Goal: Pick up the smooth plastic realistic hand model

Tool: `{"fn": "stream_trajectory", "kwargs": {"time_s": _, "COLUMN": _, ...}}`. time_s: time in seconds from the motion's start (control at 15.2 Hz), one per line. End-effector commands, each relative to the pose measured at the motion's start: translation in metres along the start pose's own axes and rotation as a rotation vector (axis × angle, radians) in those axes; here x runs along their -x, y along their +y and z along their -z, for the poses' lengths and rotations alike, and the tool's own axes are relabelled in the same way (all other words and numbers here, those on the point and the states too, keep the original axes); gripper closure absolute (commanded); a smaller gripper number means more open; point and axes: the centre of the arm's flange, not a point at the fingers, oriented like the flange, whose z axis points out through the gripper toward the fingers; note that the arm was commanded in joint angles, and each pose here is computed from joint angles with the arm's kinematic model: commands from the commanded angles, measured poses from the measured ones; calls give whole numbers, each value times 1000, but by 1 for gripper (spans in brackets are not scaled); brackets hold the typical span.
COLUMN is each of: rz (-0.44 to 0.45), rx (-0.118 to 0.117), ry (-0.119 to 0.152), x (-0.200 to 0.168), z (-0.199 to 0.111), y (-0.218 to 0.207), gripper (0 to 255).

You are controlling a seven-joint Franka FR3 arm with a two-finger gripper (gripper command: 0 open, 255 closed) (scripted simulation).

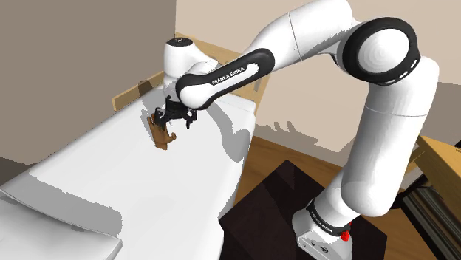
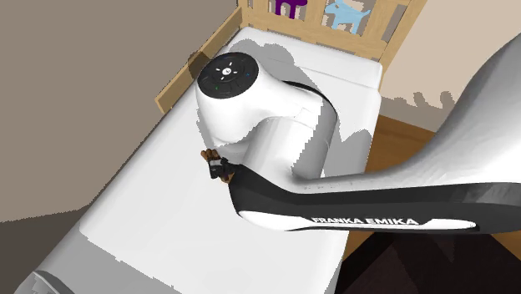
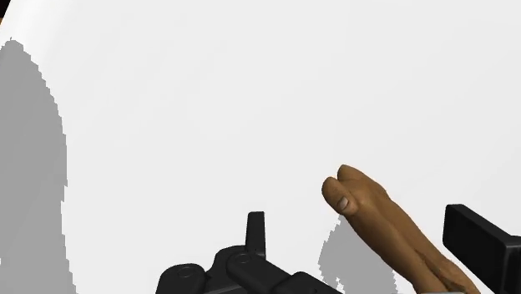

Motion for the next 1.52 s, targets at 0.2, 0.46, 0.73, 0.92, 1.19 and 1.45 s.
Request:
{"fn": "stream_trajectory", "kwargs": {"time_s": 0.2, "rz": -6, "rx": 4, "ry": 3, "x": -2, "z": -26, "y": -6, "gripper": 0}}
{"fn": "stream_trajectory", "kwargs": {"time_s": 0.46, "rz": -6, "rx": 4, "ry": 3, "x": 0, "z": -45, "y": -6, "gripper": 0}}
{"fn": "stream_trajectory", "kwargs": {"time_s": 0.73, "rz": -6, "rx": 4, "ry": 3, "x": 0, "z": -45, "y": -6, "gripper": 255}}
{"fn": "stream_trajectory", "kwargs": {"time_s": 0.92, "rz": -6, "rx": 4, "ry": 3, "x": 0, "z": -45, "y": -6, "gripper": 255}}
{"fn": "stream_trajectory", "kwargs": {"time_s": 1.19, "rz": -6, "rx": 4, "ry": 3, "x": 0, "z": -45, "y": -6, "gripper": 255}}
{"fn": "stream_trajectory", "kwargs": {"time_s": 1.45, "rz": -6, "rx": 4, "ry": 3, "x": -3, "z": -24, "y": -6, "gripper": 255}}
